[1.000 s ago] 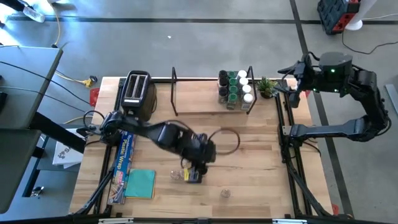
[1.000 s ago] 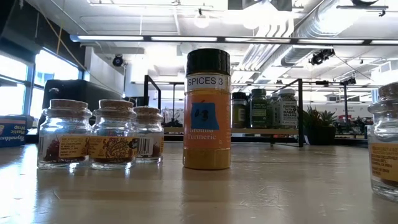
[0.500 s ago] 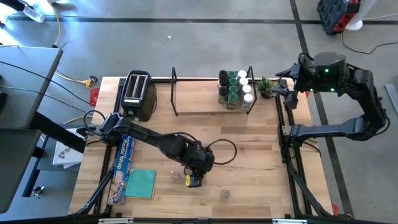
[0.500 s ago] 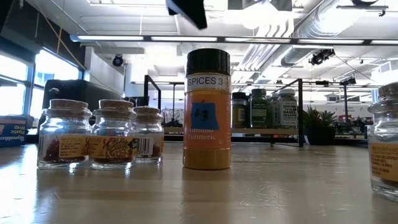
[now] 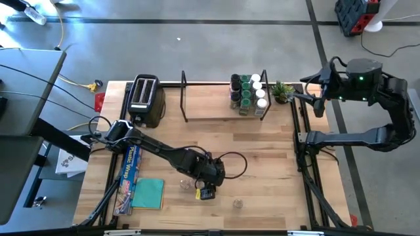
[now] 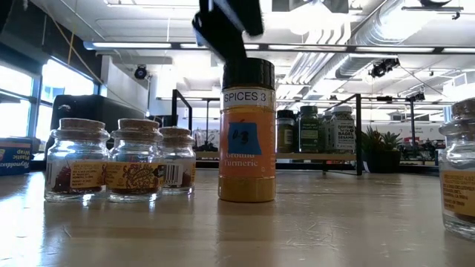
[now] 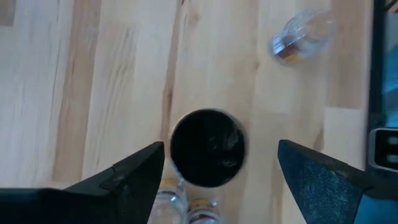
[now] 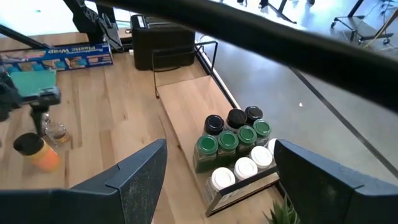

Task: Shelf spices
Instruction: Put the black seasoning bottle on the shelf and align it with the other black seasoning bottles

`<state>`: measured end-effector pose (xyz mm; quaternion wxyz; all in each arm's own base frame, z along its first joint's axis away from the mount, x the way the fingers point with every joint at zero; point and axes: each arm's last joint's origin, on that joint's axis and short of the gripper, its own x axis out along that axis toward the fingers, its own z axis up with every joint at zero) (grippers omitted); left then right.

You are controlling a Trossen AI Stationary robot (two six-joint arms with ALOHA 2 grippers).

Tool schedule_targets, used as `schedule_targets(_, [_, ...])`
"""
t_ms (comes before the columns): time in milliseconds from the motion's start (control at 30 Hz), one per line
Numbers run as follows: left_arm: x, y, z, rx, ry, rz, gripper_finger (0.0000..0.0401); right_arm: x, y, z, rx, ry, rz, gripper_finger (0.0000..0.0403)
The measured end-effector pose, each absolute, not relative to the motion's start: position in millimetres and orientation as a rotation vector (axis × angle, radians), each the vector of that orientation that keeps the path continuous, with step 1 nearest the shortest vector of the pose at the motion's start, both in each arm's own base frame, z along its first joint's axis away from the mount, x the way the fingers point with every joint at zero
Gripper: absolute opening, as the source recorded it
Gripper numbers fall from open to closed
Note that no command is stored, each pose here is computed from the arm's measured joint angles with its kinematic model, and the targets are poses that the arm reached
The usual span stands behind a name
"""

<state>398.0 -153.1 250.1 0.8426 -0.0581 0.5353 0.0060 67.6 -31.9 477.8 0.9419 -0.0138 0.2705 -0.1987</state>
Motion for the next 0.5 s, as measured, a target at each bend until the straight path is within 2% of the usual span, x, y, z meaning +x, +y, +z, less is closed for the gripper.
schedule_targets(200, [397,-153,244,-0.102,1.131,0.021,0.031,58,-27,479,-0.02,0.524,-0.412,0.0291])
schedule_targets(367, [398,-151,245,0.003,1.105,0.041,0.031,53,-25,480,-0.007,0.507,-0.418,0.0291])
schedule_targets(500, [400,-147,243,-0.015,1.113,0.04,0.031,53,-25,480,-0.01,0.508,-0.429,0.0291])
